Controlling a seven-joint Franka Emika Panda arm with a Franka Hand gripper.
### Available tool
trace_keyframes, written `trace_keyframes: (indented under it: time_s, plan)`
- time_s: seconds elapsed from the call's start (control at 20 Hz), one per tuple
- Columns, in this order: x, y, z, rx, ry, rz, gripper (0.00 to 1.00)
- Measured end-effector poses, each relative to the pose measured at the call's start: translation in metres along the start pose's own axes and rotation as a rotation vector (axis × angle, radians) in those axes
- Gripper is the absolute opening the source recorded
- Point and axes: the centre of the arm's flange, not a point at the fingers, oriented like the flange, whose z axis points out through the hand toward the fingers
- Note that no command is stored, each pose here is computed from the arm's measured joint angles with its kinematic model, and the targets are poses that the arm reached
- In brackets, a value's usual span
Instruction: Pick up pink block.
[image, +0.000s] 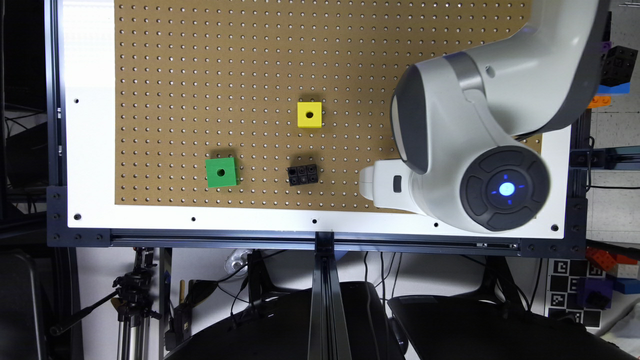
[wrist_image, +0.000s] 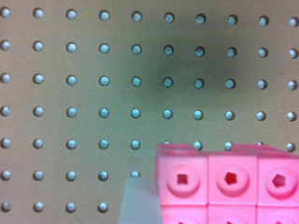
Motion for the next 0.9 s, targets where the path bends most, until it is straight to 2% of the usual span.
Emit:
trace_keyframes:
  time_s: [0.15, 0.3, 0.5, 0.6, 0.9]
  plan:
    - [-0.0007, 0.0, -0.014, -0.0015, 0.0012, -0.0009, 0.0]
    - [-0.001, 0.001, -0.016, -0.0033, 0.0005, -0.0011, 0.0]
    - [-0.0014, 0.0, -0.03, 0.0023, 0.0059, -0.002, 0.0]
    - [-0.0021, 0.001, -0.036, 0.0, 0.0055, -0.0024, 0.0]
    - [-0.0023, 0.001, -0.036, -0.0008, 0.0051, -0.0025, 0.0]
